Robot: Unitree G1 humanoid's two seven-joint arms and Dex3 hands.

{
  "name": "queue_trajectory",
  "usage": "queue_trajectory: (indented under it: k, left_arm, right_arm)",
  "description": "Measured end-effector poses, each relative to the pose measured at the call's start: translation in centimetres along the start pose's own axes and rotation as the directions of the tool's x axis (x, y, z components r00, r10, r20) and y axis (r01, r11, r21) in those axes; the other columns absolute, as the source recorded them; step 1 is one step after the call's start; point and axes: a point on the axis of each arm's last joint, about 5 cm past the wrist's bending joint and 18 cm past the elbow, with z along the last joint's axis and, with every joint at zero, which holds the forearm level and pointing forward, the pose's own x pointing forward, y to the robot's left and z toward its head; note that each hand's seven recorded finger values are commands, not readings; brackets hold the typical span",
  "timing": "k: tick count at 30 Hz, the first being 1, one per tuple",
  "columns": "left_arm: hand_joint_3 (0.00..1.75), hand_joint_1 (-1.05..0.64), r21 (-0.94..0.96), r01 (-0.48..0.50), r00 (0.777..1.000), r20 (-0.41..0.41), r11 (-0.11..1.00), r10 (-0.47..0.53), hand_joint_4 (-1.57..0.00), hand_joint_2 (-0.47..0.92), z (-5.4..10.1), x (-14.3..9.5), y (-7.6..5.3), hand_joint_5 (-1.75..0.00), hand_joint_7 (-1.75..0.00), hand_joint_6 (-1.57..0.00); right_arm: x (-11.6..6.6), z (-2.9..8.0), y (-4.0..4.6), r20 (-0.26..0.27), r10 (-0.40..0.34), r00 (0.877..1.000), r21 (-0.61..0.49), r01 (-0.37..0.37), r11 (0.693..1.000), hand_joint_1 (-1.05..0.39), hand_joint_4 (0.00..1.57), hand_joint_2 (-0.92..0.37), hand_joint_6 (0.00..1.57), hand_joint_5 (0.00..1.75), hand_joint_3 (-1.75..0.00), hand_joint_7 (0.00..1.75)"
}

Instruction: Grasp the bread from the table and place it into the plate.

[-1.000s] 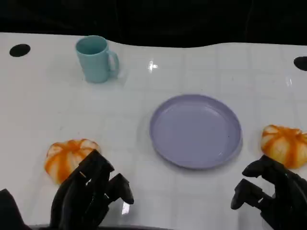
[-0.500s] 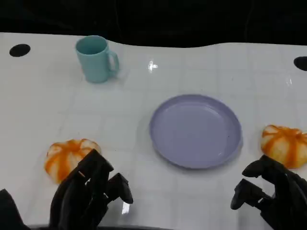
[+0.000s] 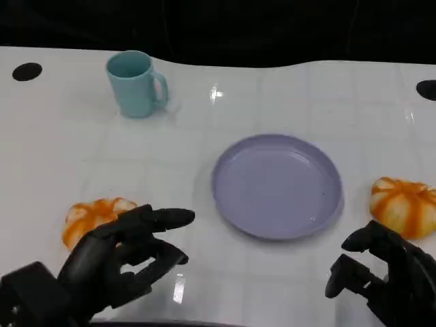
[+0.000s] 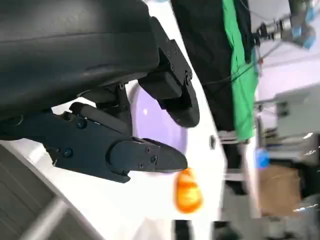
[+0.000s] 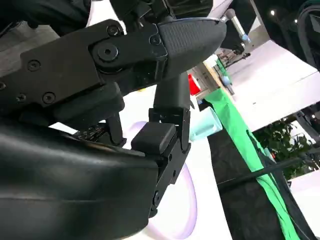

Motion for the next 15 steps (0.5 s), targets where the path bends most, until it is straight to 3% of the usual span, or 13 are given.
queue_trajectory:
  k: [6, 10, 15]
  left_arm:
    - [0.04, -0.43, 0.327, -0.001, 1.000, -0.011, 0.945, 0.005, -0.25, 0.92, 1.9, 0.0, 0.9, -0.53, 0.00, -0.42]
    - [0.07, -0.46, 0.598, -0.021, 1.000, 0.023, 0.801, 0.009, -0.19, 0.92, 3.3, 0.0, 1.5, -0.32, 0.00, -0.34]
    - [0.05, -0.47, 0.819, -0.007, 1.000, 0.012, 0.574, -0.006, -0.15, 0.92, 4.9, 0.0, 2.0, -0.19, 0.00, -0.28]
  right_arm:
    - [0.0, 0.0, 0.07, 0.000, -0.002, 1.000, 0.001, 0.002, 1.000, -0.52, 0.75, -0.92, 0.82, 1.54, -0.17, 1.05]
    - [0.1, 0.0, 0.11, 0.000, -0.007, 1.000, 0.000, 0.007, 1.000, -0.51, 0.75, -0.92, 0.81, 1.53, -0.17, 1.05]
    - [0.1, 0.0, 0.14, 0.001, -0.008, 1.000, 0.001, 0.008, 1.000, -0.52, 0.75, -0.92, 0.81, 1.54, -0.17, 1.05]
